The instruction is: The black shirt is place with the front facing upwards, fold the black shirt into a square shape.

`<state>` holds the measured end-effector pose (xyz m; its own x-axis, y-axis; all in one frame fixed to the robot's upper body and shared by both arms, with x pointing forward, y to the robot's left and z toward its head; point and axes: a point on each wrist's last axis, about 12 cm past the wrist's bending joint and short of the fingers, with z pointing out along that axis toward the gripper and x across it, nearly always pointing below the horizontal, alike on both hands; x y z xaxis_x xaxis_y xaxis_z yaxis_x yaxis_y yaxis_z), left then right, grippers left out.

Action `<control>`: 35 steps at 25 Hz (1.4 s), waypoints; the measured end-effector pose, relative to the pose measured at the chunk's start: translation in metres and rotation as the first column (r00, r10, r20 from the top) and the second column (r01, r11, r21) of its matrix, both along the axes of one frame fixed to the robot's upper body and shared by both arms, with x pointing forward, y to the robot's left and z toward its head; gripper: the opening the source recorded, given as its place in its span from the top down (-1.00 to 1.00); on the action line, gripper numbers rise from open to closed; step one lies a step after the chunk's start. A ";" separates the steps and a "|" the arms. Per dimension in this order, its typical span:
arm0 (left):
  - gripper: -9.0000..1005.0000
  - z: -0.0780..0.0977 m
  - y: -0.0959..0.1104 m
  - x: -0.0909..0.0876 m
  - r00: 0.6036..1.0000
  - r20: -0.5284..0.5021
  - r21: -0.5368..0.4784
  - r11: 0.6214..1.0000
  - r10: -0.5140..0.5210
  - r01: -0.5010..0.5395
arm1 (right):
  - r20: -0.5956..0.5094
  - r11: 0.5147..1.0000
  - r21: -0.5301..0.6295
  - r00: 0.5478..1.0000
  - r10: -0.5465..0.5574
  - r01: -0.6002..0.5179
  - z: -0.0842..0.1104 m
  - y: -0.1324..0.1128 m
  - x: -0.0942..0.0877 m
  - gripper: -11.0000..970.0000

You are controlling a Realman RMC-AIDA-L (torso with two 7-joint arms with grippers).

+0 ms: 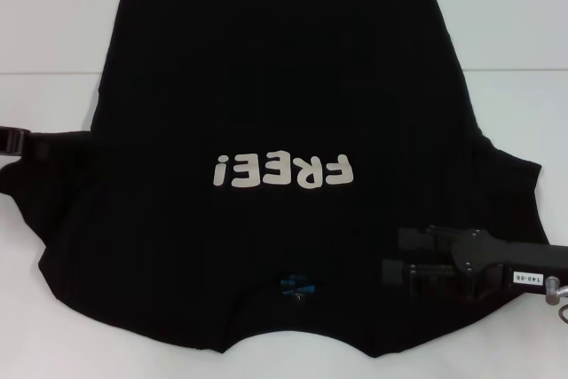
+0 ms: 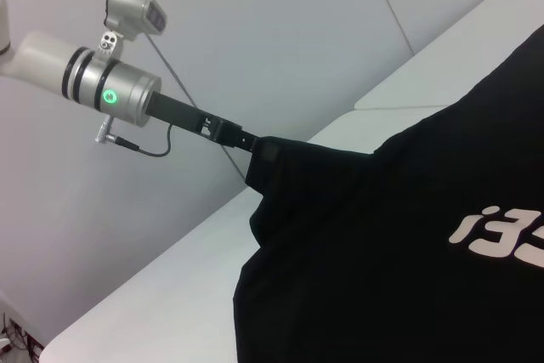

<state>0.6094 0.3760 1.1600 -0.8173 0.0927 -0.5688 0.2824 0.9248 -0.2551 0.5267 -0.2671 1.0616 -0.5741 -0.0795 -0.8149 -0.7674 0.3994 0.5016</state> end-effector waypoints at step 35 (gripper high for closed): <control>0.81 -0.035 -0.091 0.010 0.988 -0.104 -0.186 0.978 -0.118 0.097 | 0.019 1.000 0.000 0.999 -0.028 0.028 -0.008 -0.010 -0.013 -0.91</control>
<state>0.6192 0.2845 1.1249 -0.8683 0.0878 -0.4883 0.3371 0.8265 -0.4508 0.5136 -0.2776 1.0536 -0.5606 -0.0640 -0.8256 -0.7653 0.4209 0.4870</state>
